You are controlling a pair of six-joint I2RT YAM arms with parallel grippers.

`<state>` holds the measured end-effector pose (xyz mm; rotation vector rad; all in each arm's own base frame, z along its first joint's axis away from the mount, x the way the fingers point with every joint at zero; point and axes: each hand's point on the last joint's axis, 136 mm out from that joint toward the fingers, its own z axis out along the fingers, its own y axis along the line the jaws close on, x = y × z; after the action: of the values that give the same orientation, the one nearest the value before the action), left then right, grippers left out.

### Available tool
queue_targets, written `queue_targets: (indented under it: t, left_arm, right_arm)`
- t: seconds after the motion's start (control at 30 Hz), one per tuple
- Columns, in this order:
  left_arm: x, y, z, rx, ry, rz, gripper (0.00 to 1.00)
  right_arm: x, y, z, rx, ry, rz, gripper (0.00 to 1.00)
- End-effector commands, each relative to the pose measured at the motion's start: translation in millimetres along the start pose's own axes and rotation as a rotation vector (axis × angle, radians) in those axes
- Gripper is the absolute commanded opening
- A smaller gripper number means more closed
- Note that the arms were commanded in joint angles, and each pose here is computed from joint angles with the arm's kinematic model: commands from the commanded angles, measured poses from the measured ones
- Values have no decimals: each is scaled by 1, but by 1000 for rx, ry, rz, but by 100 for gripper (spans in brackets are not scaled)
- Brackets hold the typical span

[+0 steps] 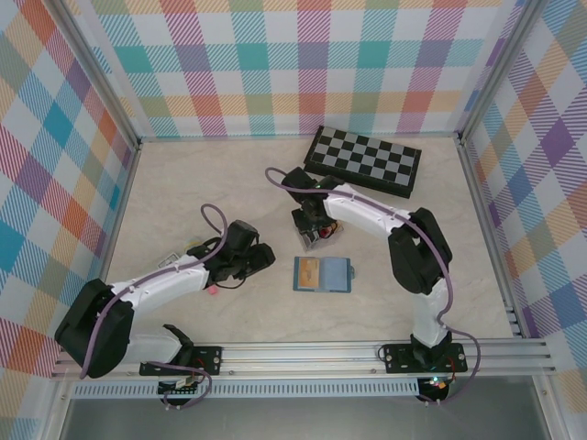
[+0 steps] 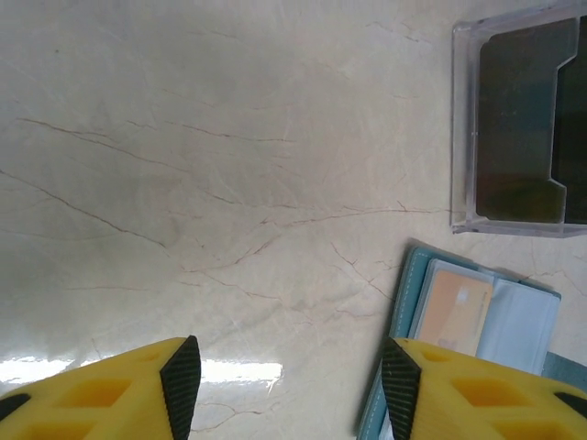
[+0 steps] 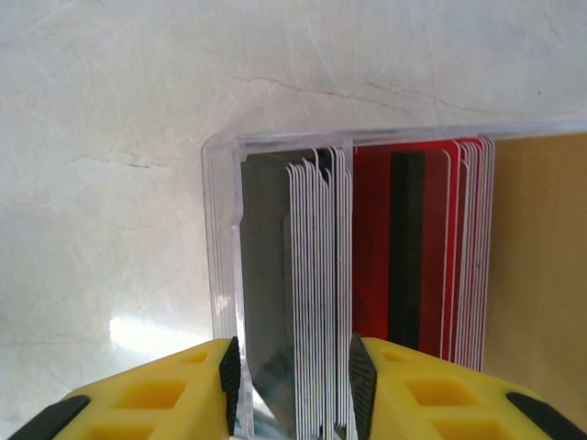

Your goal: Put the credit cards into the card holder

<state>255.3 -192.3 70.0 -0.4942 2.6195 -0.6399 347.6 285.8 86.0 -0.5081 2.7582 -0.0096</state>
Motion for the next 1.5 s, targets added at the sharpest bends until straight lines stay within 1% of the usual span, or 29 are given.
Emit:
queue_targets:
  t: [0.0, 0.2, 0.37, 0.5, 0.6, 0.8, 0.93, 1.07, 1.47]
  left_arm:
    - [-4, 11, -4, -20, -24, -24, 57]
    - [-3, 11, -2, -9, -19, -33, 58]
    - [-2, 11, -1, -7, -14, -32, 58]
    - [-1, 11, 0, -8, -9, -36, 58]
    - [-1, 11, 0, -5, -10, -38, 59]
    - [0, 12, 1, -6, -5, -42, 59]
    - [0, 12, 2, -6, -2, -42, 59]
    - [1, 11, 4, -2, 6, -41, 59]
    - [3, 8, 8, 4, 24, -44, 59]
  right_arm:
    - [1, -8, 4, 88, 20, -40, 39]
    - [0, -8, 17, 139, 39, -75, 38]
    - [3, -12, 24, 214, 51, -115, 38]
    - [-1, -19, 18, 289, 26, -131, 37]
    - [-6, -24, 9, 312, 0, -129, 37]
    - [-10, -29, 0, 330, -24, -137, 37]
    - [-10, -29, -1, 329, -22, -140, 30]
    - [-10, -30, -3, 330, -25, -139, 27]
    - [-11, -35, -12, 342, -45, -137, 25]
